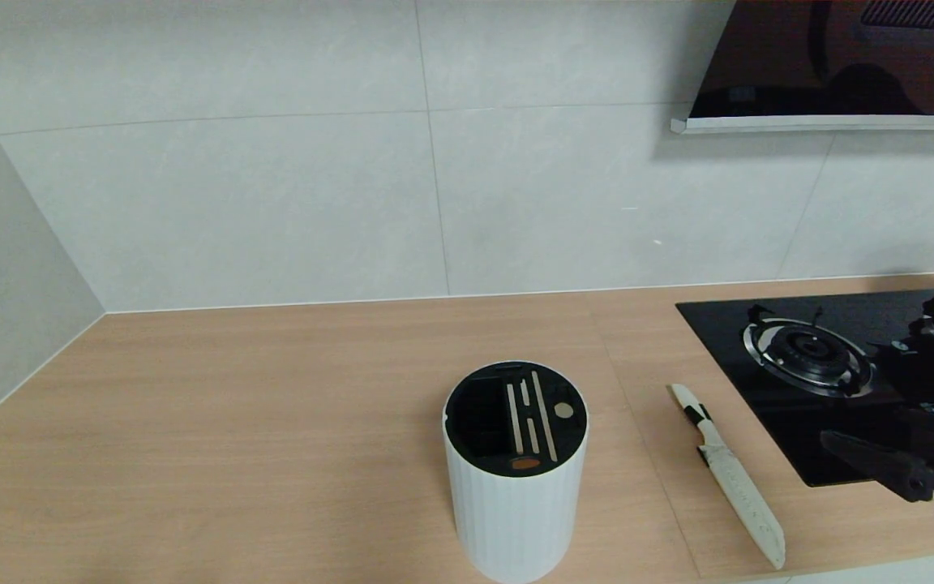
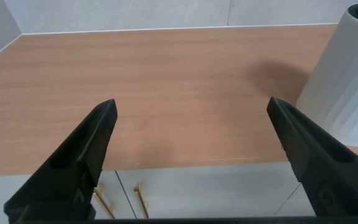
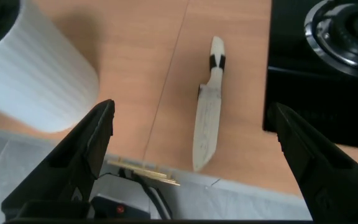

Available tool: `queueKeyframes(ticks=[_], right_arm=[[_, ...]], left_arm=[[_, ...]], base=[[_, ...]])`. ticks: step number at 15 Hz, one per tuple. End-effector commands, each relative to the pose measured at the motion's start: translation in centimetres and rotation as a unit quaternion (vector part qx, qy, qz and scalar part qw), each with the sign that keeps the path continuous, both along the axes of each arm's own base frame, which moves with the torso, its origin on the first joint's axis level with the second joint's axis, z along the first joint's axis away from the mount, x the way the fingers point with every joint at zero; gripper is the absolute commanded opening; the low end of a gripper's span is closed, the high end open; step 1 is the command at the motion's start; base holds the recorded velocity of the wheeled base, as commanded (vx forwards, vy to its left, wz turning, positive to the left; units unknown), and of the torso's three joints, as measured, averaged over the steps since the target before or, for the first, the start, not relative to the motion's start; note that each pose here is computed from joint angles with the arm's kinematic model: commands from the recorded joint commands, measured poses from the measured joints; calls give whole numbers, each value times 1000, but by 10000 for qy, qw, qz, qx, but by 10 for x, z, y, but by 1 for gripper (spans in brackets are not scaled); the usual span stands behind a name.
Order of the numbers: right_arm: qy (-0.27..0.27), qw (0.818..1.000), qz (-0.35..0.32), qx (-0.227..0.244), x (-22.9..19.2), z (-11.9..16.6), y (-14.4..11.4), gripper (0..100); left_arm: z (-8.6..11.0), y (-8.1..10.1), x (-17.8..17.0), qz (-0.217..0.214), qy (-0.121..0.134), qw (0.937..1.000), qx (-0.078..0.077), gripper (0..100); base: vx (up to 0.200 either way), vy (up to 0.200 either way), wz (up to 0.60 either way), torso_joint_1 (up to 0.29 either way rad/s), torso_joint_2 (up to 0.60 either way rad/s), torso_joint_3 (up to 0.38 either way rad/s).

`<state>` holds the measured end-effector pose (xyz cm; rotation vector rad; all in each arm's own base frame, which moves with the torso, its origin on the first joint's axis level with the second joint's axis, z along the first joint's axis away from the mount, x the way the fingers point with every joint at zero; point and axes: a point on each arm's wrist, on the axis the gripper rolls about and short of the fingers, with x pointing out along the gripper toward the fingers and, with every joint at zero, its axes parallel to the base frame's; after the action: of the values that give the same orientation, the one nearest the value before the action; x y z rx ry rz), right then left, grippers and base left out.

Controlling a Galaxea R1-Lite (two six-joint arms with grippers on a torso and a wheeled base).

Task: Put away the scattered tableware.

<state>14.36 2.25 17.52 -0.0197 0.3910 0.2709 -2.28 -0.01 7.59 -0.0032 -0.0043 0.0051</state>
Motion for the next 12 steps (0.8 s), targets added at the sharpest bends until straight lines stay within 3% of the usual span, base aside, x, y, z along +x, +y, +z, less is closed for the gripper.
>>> queueKeyframes(ticks=[1, 7, 12], right_arm=[[305, 9995, -17, -44, 30, -11, 4, 100], [984, 9950, -49, -183, 72, -53, 8, 100], [948, 9948, -240, -282, 88, -82, 10, 100]], left_arm=[[0, 0, 0, 5, -2, 10000, 1, 100], [0, 0, 0, 5, -2, 10000, 1, 100], [0, 0, 0, -3, -2, 10000, -7, 100]], base=[[0, 0, 0, 0, 0, 0], [0, 0, 0, 0, 0, 0], [0, 0, 0, 0, 0, 0]])
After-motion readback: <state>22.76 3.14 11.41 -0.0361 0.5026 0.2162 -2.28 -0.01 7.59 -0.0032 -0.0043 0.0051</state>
